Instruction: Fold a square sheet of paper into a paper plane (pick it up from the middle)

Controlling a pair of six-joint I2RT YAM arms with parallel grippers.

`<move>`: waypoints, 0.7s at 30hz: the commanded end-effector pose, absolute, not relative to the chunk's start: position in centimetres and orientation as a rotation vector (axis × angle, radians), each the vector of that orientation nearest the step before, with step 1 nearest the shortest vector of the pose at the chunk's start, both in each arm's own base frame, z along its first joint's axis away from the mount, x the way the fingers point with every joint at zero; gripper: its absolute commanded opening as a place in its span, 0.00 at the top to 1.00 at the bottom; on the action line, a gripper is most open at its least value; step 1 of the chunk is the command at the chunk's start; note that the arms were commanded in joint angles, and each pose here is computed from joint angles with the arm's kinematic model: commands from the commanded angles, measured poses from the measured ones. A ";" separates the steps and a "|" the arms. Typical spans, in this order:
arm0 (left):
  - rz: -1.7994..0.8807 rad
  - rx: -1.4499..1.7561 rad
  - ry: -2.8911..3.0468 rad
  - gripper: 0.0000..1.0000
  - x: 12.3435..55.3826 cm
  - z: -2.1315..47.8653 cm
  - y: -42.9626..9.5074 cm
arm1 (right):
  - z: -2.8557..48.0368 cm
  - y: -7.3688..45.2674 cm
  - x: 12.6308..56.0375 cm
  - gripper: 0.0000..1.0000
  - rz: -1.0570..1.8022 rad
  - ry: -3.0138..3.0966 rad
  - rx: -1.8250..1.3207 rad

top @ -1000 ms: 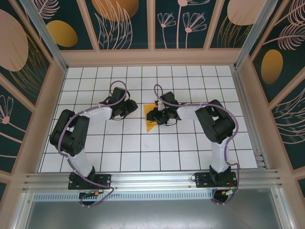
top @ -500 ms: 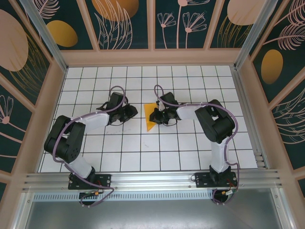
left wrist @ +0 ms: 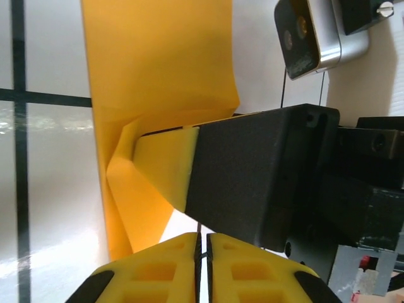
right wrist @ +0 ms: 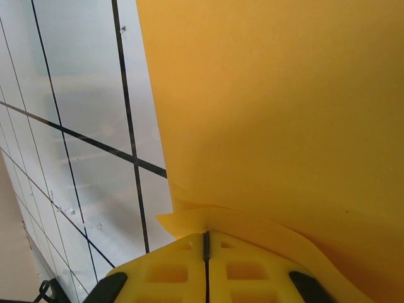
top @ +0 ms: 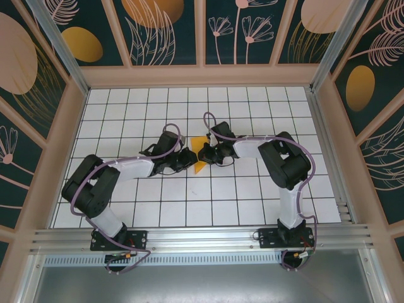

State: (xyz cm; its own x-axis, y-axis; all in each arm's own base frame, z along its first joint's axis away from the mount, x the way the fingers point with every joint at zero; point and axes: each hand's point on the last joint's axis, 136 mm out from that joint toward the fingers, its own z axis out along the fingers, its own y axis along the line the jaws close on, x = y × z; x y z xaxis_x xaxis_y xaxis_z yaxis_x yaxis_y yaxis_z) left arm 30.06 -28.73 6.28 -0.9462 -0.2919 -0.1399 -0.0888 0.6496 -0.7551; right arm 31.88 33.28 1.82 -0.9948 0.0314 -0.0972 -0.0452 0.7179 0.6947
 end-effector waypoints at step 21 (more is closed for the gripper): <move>-1.157 -0.350 2.744 0.90 28.3 1.8 -29.3 | -0.6 32.7 30.9 0.96 1.058 2.900 -0.002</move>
State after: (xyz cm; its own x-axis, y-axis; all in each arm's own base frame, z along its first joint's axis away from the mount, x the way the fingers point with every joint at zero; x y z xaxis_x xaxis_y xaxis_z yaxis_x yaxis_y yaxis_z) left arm 29.01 -29.09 2.39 -0.9587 -0.2776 -0.0626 -0.1496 0.6788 -0.7189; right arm 31.86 33.28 1.80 -0.9949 0.0310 -0.0962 -0.0448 0.7178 0.6948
